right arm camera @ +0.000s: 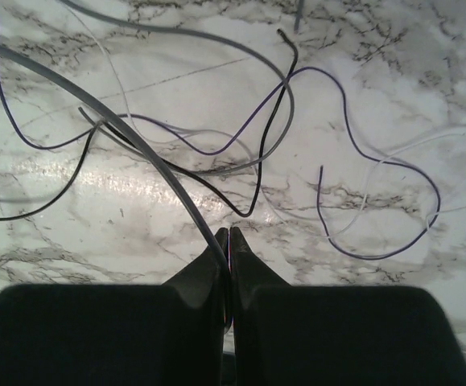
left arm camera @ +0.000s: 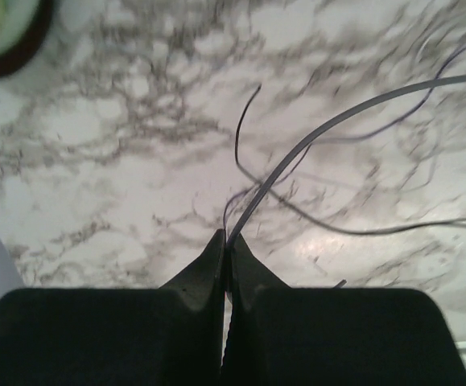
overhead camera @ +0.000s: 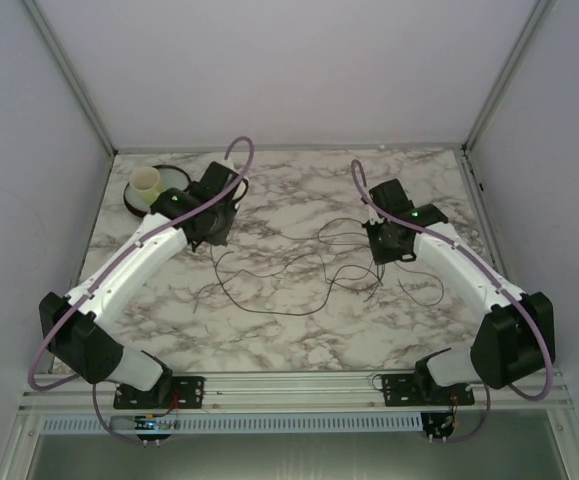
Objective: Zip-tie the wires
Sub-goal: Straighten the cable at the center of the board.
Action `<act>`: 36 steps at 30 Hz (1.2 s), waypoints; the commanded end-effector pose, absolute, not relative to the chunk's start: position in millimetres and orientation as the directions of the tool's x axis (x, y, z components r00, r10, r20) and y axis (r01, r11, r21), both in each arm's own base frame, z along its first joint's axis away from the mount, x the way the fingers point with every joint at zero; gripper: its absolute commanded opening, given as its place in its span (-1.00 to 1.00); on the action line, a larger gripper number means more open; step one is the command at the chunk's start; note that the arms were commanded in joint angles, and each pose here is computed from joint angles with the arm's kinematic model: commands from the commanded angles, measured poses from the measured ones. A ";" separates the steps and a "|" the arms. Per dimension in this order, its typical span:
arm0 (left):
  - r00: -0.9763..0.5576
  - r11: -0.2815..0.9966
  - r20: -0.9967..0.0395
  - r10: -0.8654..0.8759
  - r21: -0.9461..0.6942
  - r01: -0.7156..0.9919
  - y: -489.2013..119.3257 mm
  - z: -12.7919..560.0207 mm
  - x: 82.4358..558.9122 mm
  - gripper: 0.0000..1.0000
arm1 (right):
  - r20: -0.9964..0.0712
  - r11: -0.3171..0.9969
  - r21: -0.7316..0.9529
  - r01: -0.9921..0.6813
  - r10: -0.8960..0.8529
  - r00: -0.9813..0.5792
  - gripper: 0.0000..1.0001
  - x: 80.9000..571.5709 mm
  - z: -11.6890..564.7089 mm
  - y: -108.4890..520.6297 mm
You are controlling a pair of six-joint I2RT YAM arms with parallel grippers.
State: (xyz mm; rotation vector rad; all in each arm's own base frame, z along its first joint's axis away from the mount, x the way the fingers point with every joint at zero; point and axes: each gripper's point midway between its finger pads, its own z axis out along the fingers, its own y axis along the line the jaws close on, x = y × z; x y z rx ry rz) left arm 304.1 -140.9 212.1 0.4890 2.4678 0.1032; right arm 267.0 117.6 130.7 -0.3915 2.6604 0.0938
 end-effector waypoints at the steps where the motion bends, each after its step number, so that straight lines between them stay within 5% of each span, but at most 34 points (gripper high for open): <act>1: -0.807 0.910 -0.428 0.408 0.259 0.323 -117.7 175.7 282.4 -1.00 | -0.413 0.964 -0.043 -0.262 -0.256 -0.874 -1.00 262.5 130.8 118.3; 21: -0.833 0.911 -0.370 0.411 0.185 0.368 -132.4 83.9 276.0 -1.00 | -0.265 0.964 -0.111 -0.242 -0.263 -0.928 -0.99 257.5 84.2 112.5; 30: -0.839 0.900 -0.326 0.435 0.202 0.387 -127.9 50.9 271.5 -1.00 | -0.230 0.963 -0.083 -0.257 -0.269 -0.935 -0.45 249.2 77.4 116.3; 36: -0.837 0.897 -0.325 0.440 0.203 0.393 -126.9 48.0 269.8 -0.90 | -0.312 0.964 -0.080 -0.253 -0.266 -0.912 -0.17 263.2 105.9 119.9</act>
